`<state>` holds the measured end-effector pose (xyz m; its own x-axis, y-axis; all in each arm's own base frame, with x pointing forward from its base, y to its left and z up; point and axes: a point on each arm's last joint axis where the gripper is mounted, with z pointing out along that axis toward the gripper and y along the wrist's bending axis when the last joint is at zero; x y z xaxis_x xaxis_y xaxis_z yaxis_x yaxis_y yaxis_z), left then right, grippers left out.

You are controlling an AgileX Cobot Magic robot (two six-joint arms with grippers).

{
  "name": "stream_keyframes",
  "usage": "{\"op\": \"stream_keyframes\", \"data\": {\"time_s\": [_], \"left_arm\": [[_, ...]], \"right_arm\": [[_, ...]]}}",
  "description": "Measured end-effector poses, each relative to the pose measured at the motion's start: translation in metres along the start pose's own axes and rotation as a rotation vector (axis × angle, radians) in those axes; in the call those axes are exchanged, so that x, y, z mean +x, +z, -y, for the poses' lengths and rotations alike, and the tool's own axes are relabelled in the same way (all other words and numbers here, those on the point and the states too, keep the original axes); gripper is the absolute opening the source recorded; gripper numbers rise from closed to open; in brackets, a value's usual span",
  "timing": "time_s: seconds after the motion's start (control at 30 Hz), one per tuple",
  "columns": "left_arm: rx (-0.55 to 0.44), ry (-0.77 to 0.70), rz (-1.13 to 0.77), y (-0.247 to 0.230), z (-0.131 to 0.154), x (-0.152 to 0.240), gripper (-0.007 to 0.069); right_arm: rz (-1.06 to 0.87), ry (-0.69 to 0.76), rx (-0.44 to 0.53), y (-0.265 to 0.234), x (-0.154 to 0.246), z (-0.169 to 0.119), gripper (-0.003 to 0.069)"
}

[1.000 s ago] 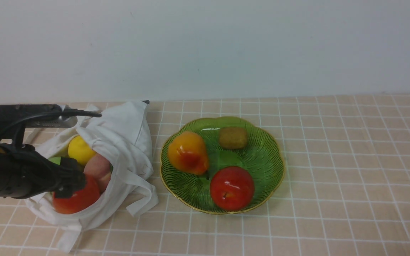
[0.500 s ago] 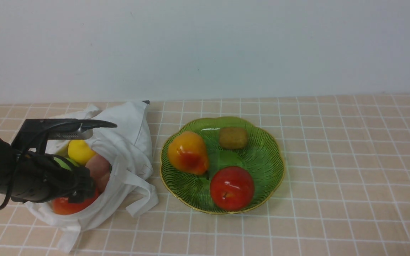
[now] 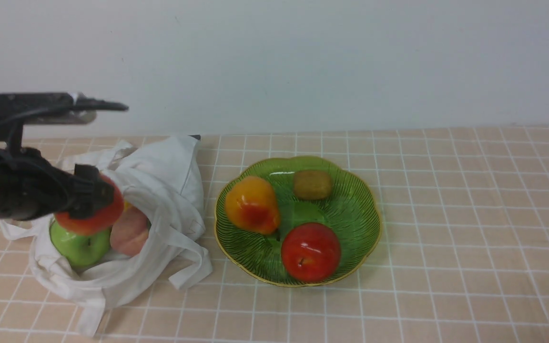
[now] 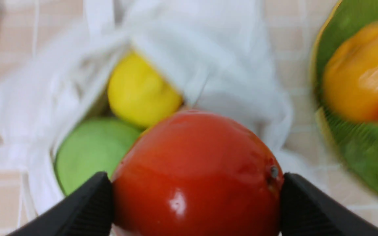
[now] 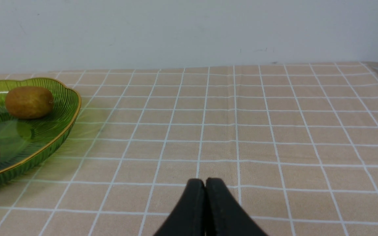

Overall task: Take the fruit out of the bag on the brown coffee tablecloth and place them on the plate.
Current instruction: 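Move the fruit from the bag and place it onto the plate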

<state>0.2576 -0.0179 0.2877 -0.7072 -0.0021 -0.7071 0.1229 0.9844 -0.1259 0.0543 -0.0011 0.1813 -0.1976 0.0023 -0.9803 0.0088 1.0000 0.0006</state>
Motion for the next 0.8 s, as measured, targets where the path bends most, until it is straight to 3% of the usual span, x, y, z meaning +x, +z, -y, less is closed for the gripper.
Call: {"op": "stream_keyframes", "data": {"time_s": [0.2, 0.27, 0.37, 0.53, 0.8], "left_arm": [[0.2, 0.089, 0.129, -0.032, 0.053, -0.032, 0.0582], [0.3, 0.157, 0.133, -0.029, 0.083, -0.035, 0.0582], [0.373, 0.186, 0.096, -0.008, 0.111, -0.03, 0.0582], [0.376, 0.212, -0.017, 0.051, 0.135, -0.012, 0.0582], [0.325, 0.149, -0.166, 0.122, 0.139, 0.019, 0.0582]], "right_arm": [[0.0, 0.0, 0.0, 0.0, 0.0, 0.0, -0.0014], [0.0, 0.0, 0.0, 0.0, 0.0, 0.0, -0.0014], [0.0, 0.0, 0.0, 0.0, 0.0, 0.0, -0.0014], [0.0, 0.0, 0.0, 0.0, 0.0, 0.0, -0.0014], [0.0, 0.0, 0.0, 0.0, 0.0, 0.0, -0.0014]]}}
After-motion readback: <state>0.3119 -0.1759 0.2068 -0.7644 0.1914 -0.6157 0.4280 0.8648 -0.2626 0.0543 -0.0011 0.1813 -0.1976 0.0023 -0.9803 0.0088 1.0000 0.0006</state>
